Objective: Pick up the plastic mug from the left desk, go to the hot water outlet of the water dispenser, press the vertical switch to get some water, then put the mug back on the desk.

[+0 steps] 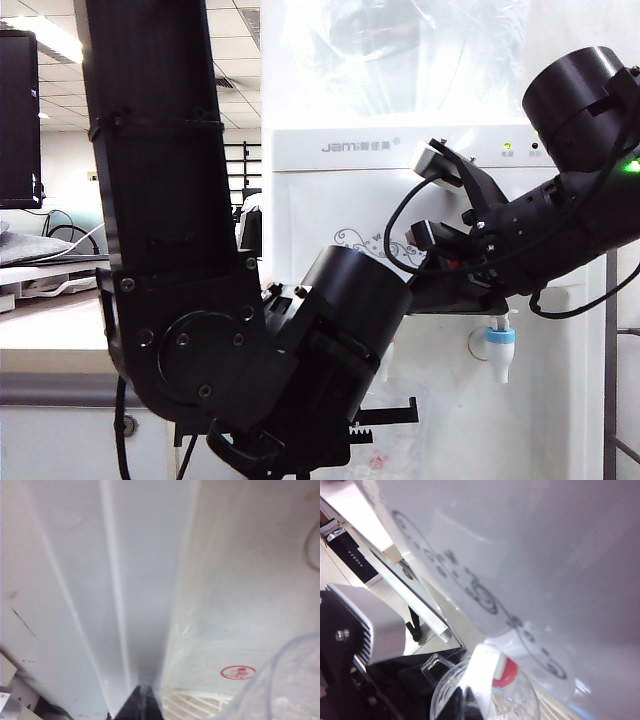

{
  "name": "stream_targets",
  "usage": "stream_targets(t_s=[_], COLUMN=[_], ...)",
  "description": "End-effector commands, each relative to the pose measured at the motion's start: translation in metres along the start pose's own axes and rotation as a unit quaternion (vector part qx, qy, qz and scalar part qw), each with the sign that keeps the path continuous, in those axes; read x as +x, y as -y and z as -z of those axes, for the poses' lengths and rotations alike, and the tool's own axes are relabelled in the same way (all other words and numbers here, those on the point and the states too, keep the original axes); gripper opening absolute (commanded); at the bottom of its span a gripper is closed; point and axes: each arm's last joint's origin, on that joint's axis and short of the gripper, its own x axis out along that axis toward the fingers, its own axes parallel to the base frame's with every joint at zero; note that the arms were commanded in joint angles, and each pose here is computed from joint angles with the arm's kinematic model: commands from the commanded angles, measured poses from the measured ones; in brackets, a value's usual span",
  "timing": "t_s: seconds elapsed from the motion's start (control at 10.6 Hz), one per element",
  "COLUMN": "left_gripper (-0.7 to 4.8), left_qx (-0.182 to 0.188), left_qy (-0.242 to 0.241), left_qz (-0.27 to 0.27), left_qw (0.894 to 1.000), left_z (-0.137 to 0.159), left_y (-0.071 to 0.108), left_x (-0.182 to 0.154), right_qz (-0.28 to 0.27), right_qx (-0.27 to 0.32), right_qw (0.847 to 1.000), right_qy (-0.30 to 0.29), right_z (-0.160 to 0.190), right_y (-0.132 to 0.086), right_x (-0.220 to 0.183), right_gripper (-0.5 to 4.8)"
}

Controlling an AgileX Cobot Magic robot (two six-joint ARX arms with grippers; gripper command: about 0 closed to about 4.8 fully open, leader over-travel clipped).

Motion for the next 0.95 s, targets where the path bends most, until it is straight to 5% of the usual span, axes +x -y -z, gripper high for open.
stream_targets(t_s=[0.09,0.95], left_gripper=[0.03,0.03], left_qx=[-0.008,-0.003], left_qy=[0.007,0.003], left_qz=[0.001,-0.001], left_qw=[1.000,1.000], left_z=[-0.0028,-0.0017], left_y=[0.0019,0.0013], left_x=[-0.0009,-0.0010], right_qz=[0.003,0.000], right_qx=[0.014,0.022], right_qw=[1.000,0.999], right_qy=[-0.025,-0.036], right_z=[0.0057,0.0078], right_y=[0.0003,0.0002], right_x=[0.0003,0.0001], right_gripper=[-0.05,-0.05])
